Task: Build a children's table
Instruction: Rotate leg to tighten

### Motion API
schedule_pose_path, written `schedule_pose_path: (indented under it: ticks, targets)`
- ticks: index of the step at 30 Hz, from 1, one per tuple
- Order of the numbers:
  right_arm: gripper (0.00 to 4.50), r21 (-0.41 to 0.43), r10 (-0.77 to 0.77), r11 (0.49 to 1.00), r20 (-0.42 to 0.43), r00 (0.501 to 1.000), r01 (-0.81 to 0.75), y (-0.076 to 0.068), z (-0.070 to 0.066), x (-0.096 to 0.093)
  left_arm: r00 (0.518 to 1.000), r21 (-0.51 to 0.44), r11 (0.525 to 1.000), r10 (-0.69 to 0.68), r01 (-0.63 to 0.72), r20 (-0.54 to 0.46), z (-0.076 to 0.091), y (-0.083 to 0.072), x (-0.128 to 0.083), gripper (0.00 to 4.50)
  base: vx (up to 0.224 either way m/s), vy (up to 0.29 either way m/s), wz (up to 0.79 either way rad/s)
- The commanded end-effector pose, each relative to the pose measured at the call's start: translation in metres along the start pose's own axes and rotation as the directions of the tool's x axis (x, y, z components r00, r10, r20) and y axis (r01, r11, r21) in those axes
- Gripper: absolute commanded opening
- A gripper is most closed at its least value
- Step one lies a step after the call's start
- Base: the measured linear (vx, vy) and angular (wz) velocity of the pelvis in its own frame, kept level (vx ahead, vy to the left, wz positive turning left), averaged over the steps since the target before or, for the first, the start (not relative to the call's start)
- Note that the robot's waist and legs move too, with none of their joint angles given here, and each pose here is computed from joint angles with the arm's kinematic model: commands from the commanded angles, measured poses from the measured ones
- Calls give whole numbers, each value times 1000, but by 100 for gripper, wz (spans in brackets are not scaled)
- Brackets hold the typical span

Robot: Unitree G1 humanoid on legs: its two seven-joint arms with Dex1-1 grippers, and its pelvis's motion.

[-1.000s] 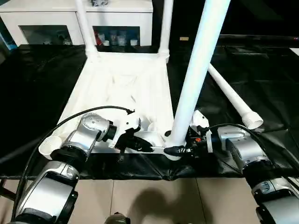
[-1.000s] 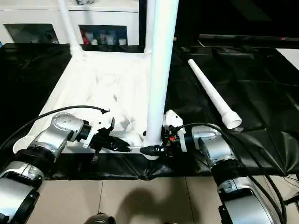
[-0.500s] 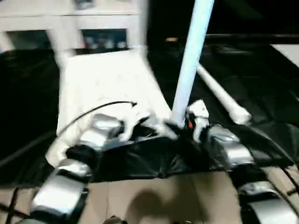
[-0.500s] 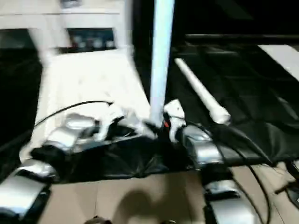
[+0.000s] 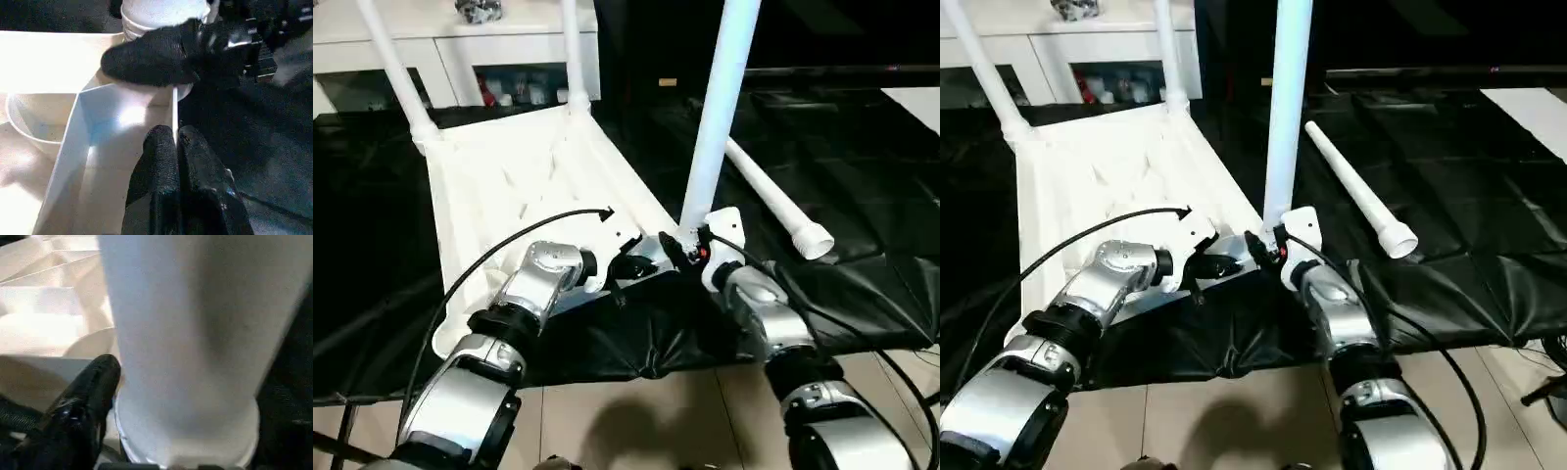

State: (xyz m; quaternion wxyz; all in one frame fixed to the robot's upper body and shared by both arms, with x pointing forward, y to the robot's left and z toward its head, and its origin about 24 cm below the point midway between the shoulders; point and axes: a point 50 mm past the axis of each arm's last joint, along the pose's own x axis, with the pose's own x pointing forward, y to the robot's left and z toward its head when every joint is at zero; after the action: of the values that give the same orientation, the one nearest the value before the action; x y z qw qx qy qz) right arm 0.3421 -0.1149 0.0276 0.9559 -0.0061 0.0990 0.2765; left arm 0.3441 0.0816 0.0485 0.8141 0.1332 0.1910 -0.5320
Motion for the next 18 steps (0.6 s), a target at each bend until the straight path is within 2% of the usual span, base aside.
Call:
schedule_pose_path:
  ticks: [1,2,4,6,7,8,9,10,11,13,14,15,18]
  targets:
    - [392,-7,125,992,-21,992,-125,12,-3,2,990,76,992,-105,98,99,18,-11,6,0,0,0,0]
    - [392,-11,148,989,-20,989,-149,10,-2,0,988,83,990,-119,112,97,17,-11,5,0,0,0,0]
    - [392,-70,409,908,-68,910,-413,8,-1,-17,970,123,969,-227,216,85,12,-11,-8,0,0,0,0]
    - [392,-73,456,884,-85,886,-462,8,-1,-20,968,132,965,-239,228,74,11,-11,-10,0,0,0,0]
    - [392,-91,511,848,-113,852,-521,7,-2,-26,963,144,957,-263,252,60,9,-10,-14,0,0,0,0]
    - [392,-93,520,843,-118,846,-530,7,-2,-27,962,145,956,-265,255,58,9,-10,-14,0,0,0,0]
    - [392,-101,575,800,-153,803,-592,6,-2,-32,957,148,950,-286,276,50,8,-9,-17,0,0,0,0]
    - [392,-102,597,781,-167,784,-616,5,-3,-34,954,147,947,-296,286,49,8,-9,-18,0,0,0,0]
    - [392,-102,597,781,-167,784,-616,5,-3,-34,954,147,947,-296,286,49,8,-9,-18,0,0,0,0]
    - [392,-91,651,733,-191,734,-674,5,-1,-38,944,154,936,-327,318,40,8,-9,-20,0,0,0,0]
    - [392,-91,655,730,-193,731,-678,5,-1,-38,943,154,935,-329,320,39,8,-9,-20,0,0,0,0]
    - [376,-84,694,689,-210,688,-720,5,1,-41,935,163,924,-355,346,25,8,-9,-22,0,0,0,0]
    - [366,-92,716,654,-243,654,-751,5,2,-42,925,173,912,-379,372,10,7,-8,-24,0,0,0,0]
